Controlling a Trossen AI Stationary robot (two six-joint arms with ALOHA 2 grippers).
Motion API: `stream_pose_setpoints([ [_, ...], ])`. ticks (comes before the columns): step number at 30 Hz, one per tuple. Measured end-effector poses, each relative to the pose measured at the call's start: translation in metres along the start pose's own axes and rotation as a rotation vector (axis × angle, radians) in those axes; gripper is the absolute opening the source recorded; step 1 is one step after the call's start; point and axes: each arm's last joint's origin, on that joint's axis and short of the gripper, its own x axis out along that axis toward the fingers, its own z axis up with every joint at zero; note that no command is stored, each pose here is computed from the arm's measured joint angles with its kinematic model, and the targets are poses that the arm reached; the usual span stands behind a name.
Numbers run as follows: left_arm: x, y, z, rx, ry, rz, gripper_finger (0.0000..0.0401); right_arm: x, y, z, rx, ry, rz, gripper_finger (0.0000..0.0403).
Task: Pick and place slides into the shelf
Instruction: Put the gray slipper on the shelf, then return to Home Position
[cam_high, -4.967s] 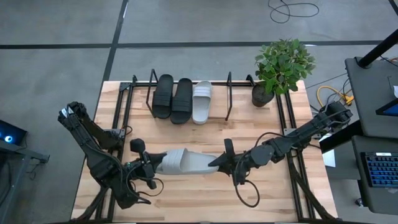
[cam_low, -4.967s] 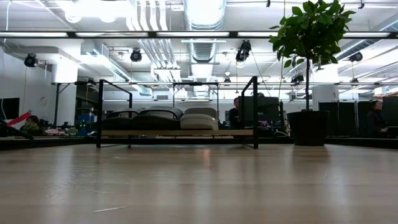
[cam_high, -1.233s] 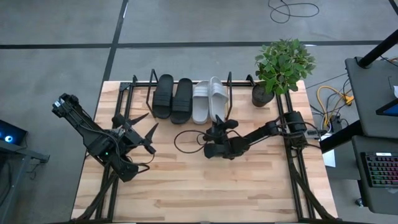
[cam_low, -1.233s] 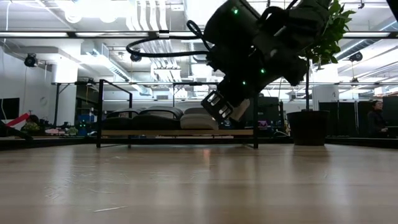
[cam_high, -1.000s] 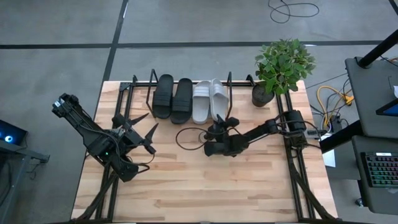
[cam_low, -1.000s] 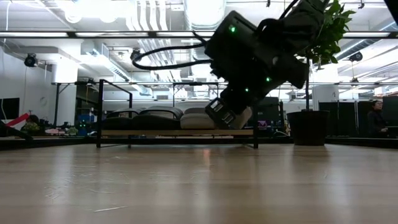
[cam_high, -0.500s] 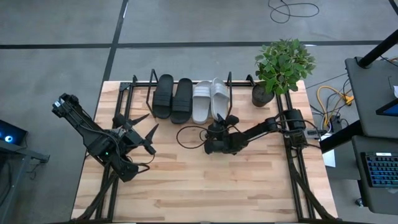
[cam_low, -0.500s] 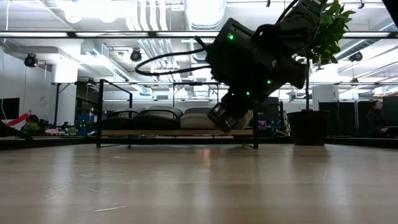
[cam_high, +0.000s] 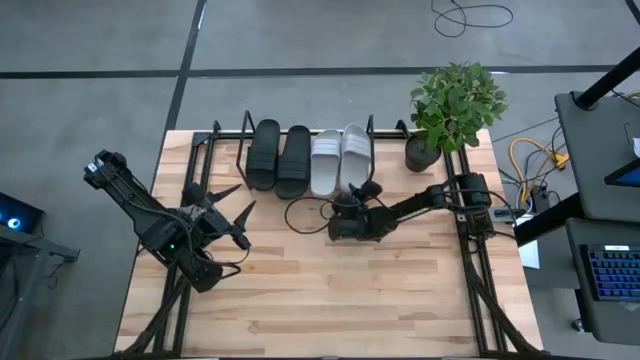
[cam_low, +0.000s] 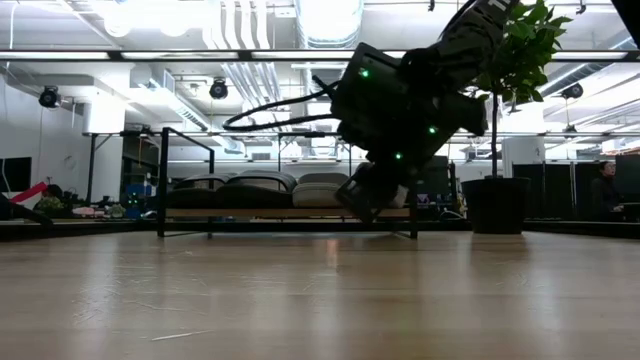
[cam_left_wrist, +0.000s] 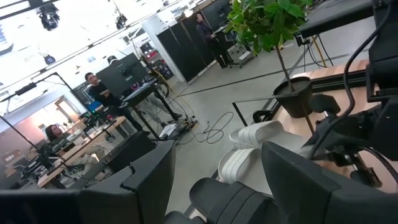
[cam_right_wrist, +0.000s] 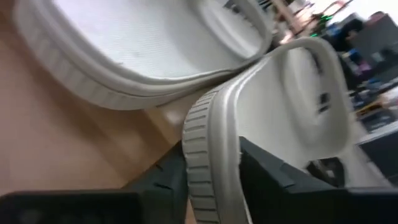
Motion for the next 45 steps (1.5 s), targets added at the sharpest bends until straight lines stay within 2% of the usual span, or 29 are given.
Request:
stream_pose_setpoints([
  [5, 0.000, 0.000, 0.000, 0.000, 0.001, -0.001, 0.0223, -0.002, 0.003, 0.005, 0.009, 0.032, 0.088, 0.0147],
  [12, 0.000, 0.000, 0.000, 0.001, 0.002, -0.003, 0.0223, -0.010, 0.001, 0.022, -0.027, 0.136, 0.225, 0.0180],
  [19, 0.000, 0.000, 0.000, 0.001, 0.002, -0.003, 0.0223, -0.018, -0.004, 0.037, -0.088, 0.206, 0.281, 0.0181],
  [24, 0.000, 0.000, 0.000, 0.001, 0.002, -0.003, 0.0223, -0.024, -0.010, 0.046, -0.111, 0.190, 0.291, 0.0180],
  [35, 0.000, 0.000, 0.000, 0.002, 0.002, -0.002, 0.0223, -0.047, -0.034, 0.068, -0.024, 0.126, 0.382, 0.0178],
  [37, 0.000, 0.000, 0.000, 0.001, 0.000, -0.001, 0.0223, -0.056, -0.039, 0.077, 0.005, 0.080, 0.455, 0.0177],
  [39, 0.000, 0.000, 0.000, 0.001, 0.000, 0.000, 0.0223, -0.067, -0.042, 0.088, 0.022, 0.015, 0.584, 0.0176],
  [45, 0.000, -0.002, 0.001, -0.022, 0.012, -0.019, 0.0223, -0.113, -0.050, 0.118, 0.021, -0.258, 1.085, 0.0149],
])
